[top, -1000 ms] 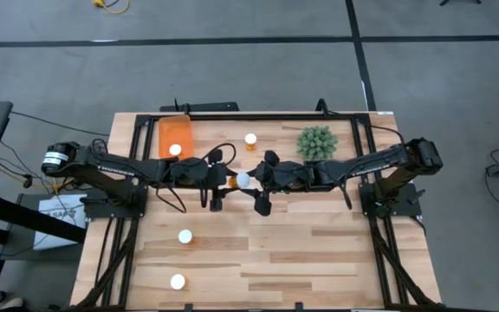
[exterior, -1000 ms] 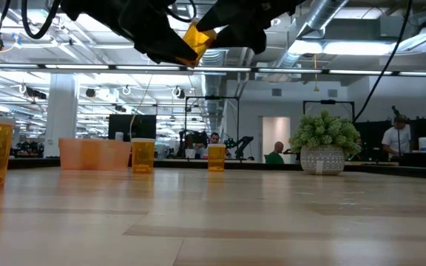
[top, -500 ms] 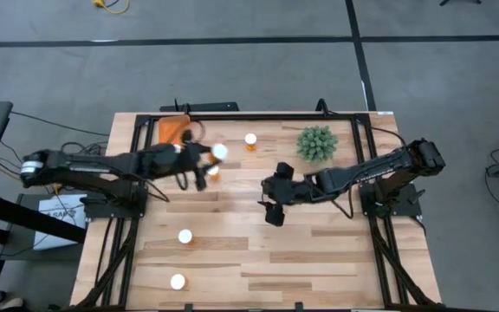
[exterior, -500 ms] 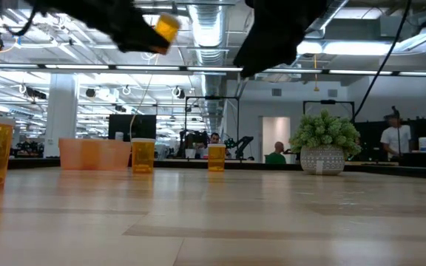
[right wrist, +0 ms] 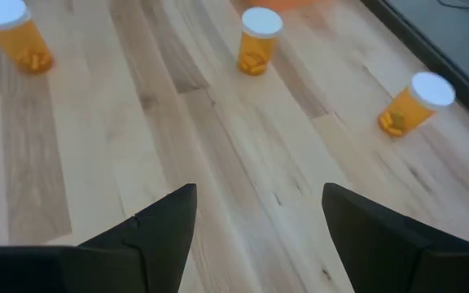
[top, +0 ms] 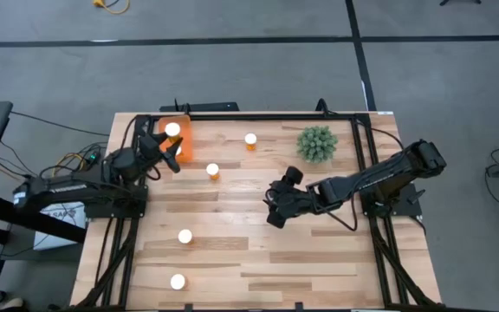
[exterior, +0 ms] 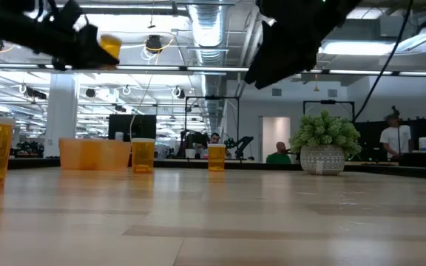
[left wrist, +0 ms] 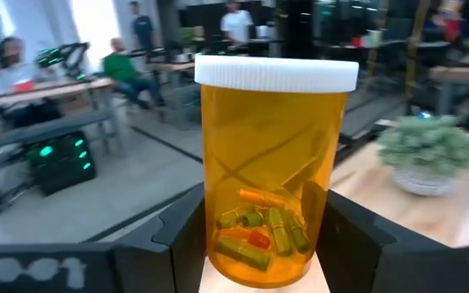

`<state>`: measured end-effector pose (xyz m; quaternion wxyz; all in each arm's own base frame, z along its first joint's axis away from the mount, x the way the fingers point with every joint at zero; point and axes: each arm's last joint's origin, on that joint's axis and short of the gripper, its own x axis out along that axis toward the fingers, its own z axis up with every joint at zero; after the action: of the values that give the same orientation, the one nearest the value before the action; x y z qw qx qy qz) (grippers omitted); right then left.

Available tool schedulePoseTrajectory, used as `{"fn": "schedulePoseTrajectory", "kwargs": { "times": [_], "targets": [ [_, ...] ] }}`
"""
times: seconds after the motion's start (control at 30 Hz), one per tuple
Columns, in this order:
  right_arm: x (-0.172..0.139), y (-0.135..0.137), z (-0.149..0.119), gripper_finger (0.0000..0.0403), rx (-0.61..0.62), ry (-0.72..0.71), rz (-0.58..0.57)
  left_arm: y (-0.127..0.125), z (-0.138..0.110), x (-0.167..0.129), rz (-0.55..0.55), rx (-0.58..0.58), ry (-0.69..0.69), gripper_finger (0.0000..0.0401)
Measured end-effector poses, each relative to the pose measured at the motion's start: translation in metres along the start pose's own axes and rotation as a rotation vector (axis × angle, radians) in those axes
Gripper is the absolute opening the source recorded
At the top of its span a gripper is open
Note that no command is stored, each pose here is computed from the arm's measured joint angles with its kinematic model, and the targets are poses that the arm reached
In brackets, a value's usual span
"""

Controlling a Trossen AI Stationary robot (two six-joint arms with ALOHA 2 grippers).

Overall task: Pick and place pill bottles into a basket
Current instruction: Put the orange pill bottle into the orange container

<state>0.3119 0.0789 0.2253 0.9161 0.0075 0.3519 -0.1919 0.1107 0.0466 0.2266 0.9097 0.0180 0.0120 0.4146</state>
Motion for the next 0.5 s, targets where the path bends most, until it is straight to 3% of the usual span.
{"fn": "schedulePoseTrajectory", "kwargs": {
  "times": [0.17,0.33,0.5],
  "targets": [
    [0.008,0.001,-0.01,0.026,0.048,-0.051,0.019,0.009,-0.027,0.005,0.093,-0.051,-0.045,0.0174],
    [0.009,0.0,-0.011,0.026,0.059,-0.073,0.01,0.022,-0.042,0.008,0.208,-0.079,-0.038,0.0174],
    [0.009,0.0,-0.011,0.026,0.063,-0.079,0.008,0.033,-0.049,0.011,0.25,-0.116,-0.022,0.0174]
  ]
}}
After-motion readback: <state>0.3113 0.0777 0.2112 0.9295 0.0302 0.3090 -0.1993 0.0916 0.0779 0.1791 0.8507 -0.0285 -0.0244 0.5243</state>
